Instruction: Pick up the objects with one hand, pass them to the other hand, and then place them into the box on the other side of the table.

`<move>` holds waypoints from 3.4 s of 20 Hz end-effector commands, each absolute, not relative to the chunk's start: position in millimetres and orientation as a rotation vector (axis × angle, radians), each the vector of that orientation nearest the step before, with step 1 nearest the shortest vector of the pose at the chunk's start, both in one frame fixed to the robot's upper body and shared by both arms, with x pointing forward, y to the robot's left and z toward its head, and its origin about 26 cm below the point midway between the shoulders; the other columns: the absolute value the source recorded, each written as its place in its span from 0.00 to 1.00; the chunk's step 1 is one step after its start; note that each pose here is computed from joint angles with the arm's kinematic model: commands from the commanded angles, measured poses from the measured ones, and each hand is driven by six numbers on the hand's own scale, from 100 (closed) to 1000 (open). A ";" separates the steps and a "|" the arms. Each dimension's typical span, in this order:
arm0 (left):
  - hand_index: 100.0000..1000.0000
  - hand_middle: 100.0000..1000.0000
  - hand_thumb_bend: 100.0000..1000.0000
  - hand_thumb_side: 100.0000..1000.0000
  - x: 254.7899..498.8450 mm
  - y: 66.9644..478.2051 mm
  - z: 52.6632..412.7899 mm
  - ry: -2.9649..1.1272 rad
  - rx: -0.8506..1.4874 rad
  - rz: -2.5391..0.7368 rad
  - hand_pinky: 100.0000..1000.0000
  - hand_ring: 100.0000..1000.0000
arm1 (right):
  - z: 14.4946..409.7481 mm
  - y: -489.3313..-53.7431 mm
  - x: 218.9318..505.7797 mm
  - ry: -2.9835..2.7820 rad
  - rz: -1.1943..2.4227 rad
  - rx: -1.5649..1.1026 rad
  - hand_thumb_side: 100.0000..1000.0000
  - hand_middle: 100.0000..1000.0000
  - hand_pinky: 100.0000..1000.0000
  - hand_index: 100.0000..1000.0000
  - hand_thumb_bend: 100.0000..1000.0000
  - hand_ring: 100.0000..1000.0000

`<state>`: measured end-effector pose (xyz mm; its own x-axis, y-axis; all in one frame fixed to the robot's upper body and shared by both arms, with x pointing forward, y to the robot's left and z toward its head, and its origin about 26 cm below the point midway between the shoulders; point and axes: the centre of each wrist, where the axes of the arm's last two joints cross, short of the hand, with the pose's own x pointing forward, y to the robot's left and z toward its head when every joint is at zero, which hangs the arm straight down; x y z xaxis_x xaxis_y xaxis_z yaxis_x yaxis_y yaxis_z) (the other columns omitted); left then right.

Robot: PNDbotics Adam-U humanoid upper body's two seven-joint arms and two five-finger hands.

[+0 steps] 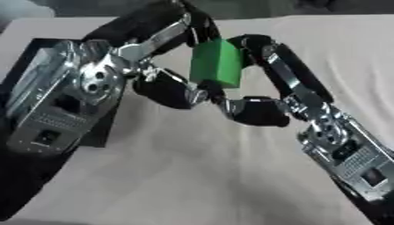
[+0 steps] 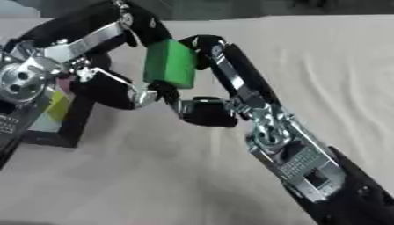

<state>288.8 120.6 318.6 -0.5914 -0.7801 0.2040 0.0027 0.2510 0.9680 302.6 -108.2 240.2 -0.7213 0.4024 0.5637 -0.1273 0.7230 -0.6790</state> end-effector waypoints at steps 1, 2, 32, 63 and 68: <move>0.56 0.46 0.17 0.00 293.7 123.9 321.8 -1.798 0.732 -1.388 0.65 0.58 | 251.4 -109.3 297.2 -2.242 0.935 -0.200 0.00 0.55 0.68 0.46 0.00 0.61; 0.54 0.45 0.15 0.00 294.2 123.9 321.7 -1.801 0.727 -1.383 0.64 0.57 | 251.6 -109.6 297.2 -2.241 0.938 -0.201 0.00 0.56 0.68 0.47 0.00 0.61; 0.38 0.31 0.21 0.00 316.5 128.3 306.2 -1.762 0.765 -1.371 0.61 0.50 | 256.3 -127.7 303.9 -1.942 1.438 -0.281 0.00 0.69 0.79 0.71 0.35 0.68; 0.33 0.22 0.24 0.00 304.7 132.9 309.6 -1.748 0.731 -1.432 0.58 0.46 | 256.4 -134.5 299.0 -1.908 1.321 -0.423 0.00 0.61 0.77 0.77 0.38 0.62; 0.33 0.22 0.24 0.00 304.0 134.0 309.6 -1.745 0.730 -1.430 0.58 0.46 | 257.3 -136.3 298.3 -1.906 1.314 -0.450 0.00 0.59 0.76 0.77 0.38 0.61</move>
<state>305.4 126.9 300.5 -0.5682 -0.7954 0.2109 0.0623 0.2139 0.9749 301.5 -132.0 248.2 -0.6365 0.6491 0.4166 -0.1693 0.4094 -0.8965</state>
